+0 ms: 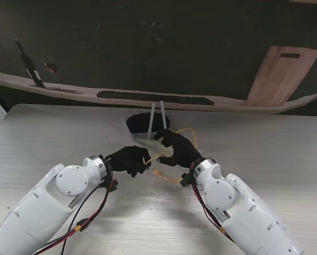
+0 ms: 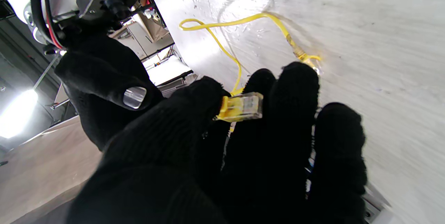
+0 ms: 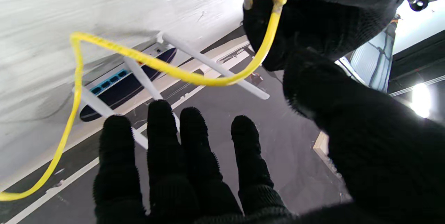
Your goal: Untangle the Ethernet cable and plug it into the router
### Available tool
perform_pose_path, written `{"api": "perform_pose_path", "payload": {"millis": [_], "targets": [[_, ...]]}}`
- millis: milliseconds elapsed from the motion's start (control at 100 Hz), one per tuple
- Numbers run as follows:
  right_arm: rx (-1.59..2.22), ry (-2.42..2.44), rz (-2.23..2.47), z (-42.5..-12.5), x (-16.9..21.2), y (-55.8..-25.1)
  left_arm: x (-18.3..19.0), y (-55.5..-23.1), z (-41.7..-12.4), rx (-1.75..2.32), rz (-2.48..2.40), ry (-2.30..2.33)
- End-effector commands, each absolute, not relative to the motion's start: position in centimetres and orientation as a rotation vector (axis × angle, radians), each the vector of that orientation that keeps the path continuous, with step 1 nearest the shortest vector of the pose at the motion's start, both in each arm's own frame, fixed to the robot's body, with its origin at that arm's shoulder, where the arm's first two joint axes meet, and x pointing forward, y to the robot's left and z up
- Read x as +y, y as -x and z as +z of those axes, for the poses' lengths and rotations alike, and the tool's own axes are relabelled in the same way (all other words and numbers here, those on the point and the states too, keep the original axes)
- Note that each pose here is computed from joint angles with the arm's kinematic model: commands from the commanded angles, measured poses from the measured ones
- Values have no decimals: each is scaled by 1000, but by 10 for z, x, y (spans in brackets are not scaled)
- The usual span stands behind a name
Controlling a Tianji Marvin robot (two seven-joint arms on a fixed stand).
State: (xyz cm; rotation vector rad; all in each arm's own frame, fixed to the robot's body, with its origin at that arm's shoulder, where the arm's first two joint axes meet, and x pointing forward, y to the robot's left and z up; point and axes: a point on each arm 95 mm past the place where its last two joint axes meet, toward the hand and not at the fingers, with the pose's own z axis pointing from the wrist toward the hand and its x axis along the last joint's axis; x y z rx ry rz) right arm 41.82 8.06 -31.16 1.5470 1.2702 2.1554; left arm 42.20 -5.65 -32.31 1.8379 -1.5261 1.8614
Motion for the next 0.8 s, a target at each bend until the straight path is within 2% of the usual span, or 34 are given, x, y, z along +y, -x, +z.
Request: {"api": "perform_pose_path", "payload": {"millis": [0,300,790], "targets": [[1282,-1547,2206,-312,91,-419,-60,-422,-322,-1540,1839,-1822],[1142,-1895,2302,-322,110,-418,-60,-422,-321,-1532,1845,-1815],[1201,-1898,2193,-328,107,-414,-55,-422,-319,-1511,1872,-1839]]}}
